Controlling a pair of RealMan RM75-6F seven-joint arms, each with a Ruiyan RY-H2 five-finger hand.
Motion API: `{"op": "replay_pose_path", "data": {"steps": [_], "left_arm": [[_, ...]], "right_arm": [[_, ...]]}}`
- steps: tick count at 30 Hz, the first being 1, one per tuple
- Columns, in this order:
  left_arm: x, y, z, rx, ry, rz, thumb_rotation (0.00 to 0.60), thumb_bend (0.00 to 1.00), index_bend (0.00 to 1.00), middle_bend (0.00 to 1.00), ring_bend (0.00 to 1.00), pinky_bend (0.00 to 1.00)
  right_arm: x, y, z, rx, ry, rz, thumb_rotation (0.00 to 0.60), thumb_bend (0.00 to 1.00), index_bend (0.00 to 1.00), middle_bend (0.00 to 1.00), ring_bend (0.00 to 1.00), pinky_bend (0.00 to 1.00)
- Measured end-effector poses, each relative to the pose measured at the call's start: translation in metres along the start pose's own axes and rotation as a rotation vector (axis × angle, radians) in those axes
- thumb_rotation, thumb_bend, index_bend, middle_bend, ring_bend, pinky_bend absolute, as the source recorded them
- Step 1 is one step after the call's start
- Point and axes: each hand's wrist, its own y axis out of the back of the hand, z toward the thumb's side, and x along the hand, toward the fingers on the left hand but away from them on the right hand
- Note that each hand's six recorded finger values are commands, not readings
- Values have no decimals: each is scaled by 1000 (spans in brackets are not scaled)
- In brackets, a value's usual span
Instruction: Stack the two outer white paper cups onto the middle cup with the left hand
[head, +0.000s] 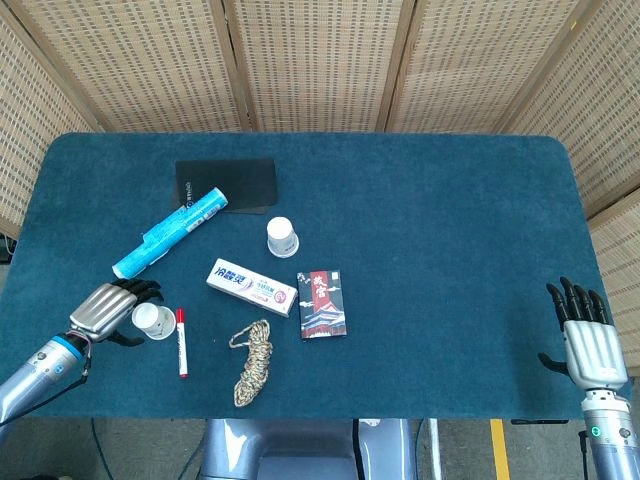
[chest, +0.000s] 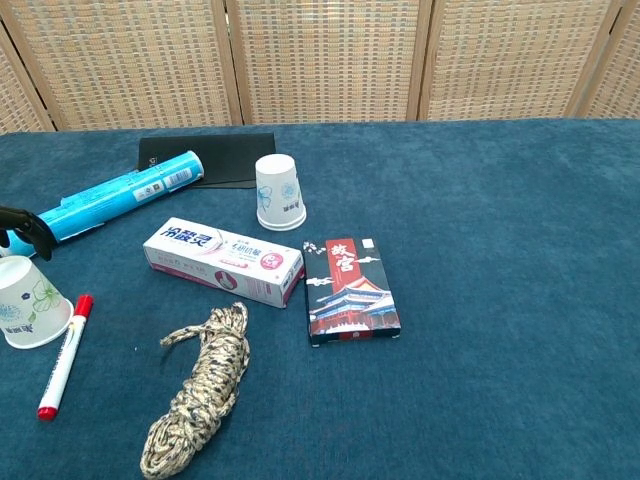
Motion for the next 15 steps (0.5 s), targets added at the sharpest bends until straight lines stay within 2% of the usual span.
{"op": "replay_pose_path", "data": {"steps": [7, 15], "left_arm": [[3, 2, -3, 14, 11, 33, 600, 60, 526, 395, 374, 408], [5, 13, -3, -11, 13, 65, 600, 67, 527, 397, 376, 410]], "right_arm": [[-1, -1, 0, 0, -1, 4, 600, 0, 0, 0, 0, 0], [-1, -1, -1, 1, -3, 2, 600, 0, 0, 0, 0, 0]]}}
